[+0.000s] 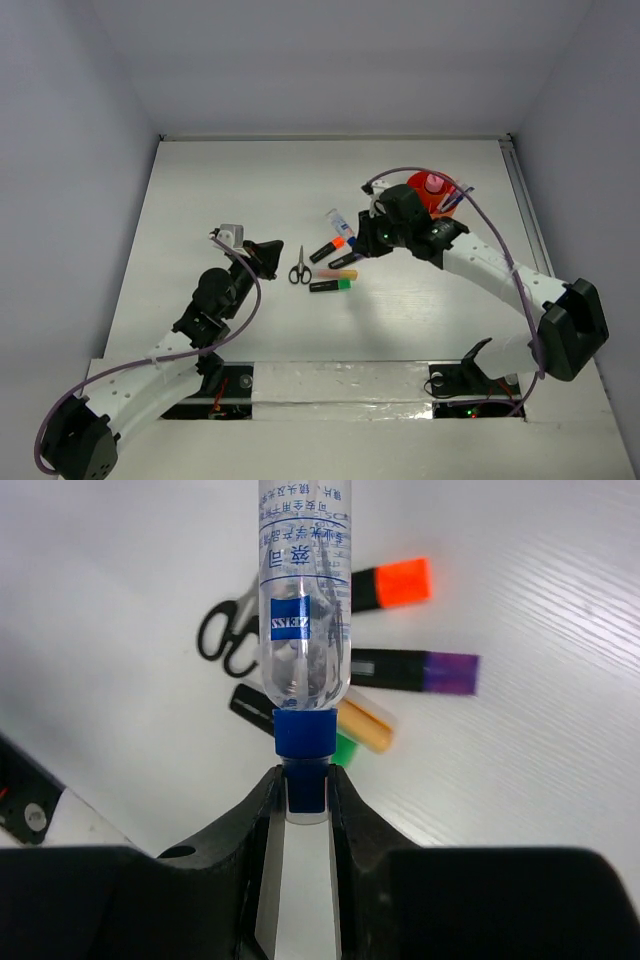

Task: Sort the stationery into containers
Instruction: Place the stationery in the storage box.

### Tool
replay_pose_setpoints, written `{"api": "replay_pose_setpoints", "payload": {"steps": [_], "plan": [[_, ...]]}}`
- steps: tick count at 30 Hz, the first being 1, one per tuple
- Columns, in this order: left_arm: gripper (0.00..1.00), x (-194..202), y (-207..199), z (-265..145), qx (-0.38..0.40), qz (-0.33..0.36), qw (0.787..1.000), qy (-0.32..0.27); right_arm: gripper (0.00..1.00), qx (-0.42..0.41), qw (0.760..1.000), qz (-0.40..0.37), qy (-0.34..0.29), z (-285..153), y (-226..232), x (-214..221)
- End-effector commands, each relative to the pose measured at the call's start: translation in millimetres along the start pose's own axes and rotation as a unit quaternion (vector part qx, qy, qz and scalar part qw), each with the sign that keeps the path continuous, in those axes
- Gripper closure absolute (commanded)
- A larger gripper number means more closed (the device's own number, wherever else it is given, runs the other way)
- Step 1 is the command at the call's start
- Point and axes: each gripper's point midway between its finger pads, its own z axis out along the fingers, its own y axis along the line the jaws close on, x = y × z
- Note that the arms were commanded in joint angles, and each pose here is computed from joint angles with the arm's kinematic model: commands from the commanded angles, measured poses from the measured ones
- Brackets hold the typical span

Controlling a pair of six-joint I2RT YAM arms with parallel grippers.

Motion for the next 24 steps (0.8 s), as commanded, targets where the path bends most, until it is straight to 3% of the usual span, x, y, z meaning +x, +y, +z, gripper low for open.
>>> {"api": "replay_pose_setpoints", "payload": {"steps": [1,12,15,24], "plan": [[1.0,-21,-14,2,0.022,-0.012,0.999,-0.026,1.0,0.025,0.999,0.006,-0.04,-39,-8,-35],[1.0,-17,-45,-2,0.102,-0.036,0.994,-0.004,1.0,0.15,0.982,0.106,-0.045,-111,-115,-45],[1.0,-17,-52,-5,0.12,-0.044,0.992,0.001,1.0,0.159,0.979,0.12,-0.049,-123,-125,-52],[0.99,-26,-55,-16,0.126,-0.046,0.991,-0.018,1.0,0.136,0.977,0.163,-0.006,-111,-146,-51]]}}
